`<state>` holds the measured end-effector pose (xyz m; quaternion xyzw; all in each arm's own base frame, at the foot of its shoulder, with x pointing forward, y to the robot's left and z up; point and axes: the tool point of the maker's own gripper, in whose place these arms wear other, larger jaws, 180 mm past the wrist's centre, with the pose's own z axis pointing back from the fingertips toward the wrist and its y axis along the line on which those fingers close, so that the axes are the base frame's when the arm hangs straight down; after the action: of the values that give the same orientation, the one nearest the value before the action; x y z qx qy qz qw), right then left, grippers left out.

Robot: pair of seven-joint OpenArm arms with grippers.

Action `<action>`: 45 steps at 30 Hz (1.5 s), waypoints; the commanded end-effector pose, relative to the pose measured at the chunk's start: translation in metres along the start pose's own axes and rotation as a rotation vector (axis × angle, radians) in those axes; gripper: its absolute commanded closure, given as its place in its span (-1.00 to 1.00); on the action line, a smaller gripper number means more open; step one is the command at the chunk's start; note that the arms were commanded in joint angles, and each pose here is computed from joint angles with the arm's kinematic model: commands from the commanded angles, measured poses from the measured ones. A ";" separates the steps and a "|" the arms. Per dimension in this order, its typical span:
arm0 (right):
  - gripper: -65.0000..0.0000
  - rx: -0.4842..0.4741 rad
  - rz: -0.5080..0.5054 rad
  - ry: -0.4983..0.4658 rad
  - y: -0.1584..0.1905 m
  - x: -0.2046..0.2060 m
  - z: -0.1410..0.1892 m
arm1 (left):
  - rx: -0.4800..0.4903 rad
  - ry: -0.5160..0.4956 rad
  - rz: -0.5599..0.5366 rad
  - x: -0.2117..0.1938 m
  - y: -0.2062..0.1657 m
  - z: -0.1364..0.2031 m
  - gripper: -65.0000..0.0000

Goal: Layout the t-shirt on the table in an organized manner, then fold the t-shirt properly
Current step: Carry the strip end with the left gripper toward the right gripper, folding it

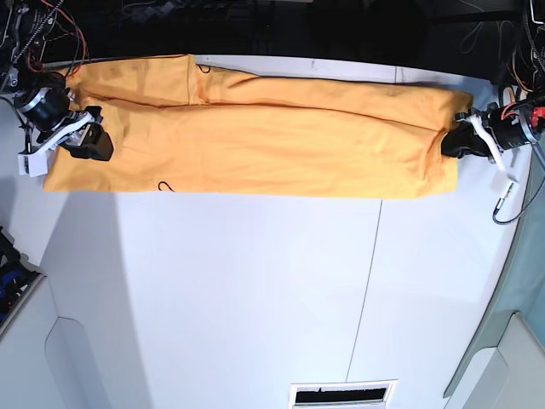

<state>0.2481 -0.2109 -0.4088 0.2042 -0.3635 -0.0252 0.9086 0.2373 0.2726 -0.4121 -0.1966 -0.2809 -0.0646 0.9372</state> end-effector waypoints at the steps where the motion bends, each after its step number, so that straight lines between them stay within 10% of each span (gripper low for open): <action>1: 0.14 0.009 0.025 -0.040 0.002 0.017 0.006 | 0.015 -0.042 -0.047 0.024 0.005 0.013 1.00; 15: 0.14 -0.004 0.041 -0.036 0.001 0.020 0.011 | -0.219 -0.210 -0.354 0.092 -0.127 0.034 1.00; 34: 0.14 -0.135 -0.008 -0.097 -0.043 0.032 0.041 | -0.564 0.001 -0.399 0.021 -0.307 -0.123 1.00; 39: 0.13 -0.182 -0.021 -0.098 -0.056 0.032 0.049 | -0.629 0.015 -0.398 0.015 -0.338 -0.131 0.30; 45: -0.37 -0.232 -0.023 -0.073 -0.071 0.024 0.048 | -0.674 -0.013 -0.377 0.021 -0.363 -0.130 0.26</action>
<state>0.2320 -0.2883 -0.4029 0.1114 -0.3676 -0.0900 0.9189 0.2279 -0.1039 -0.3961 -0.4219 -0.2580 -0.3248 0.8062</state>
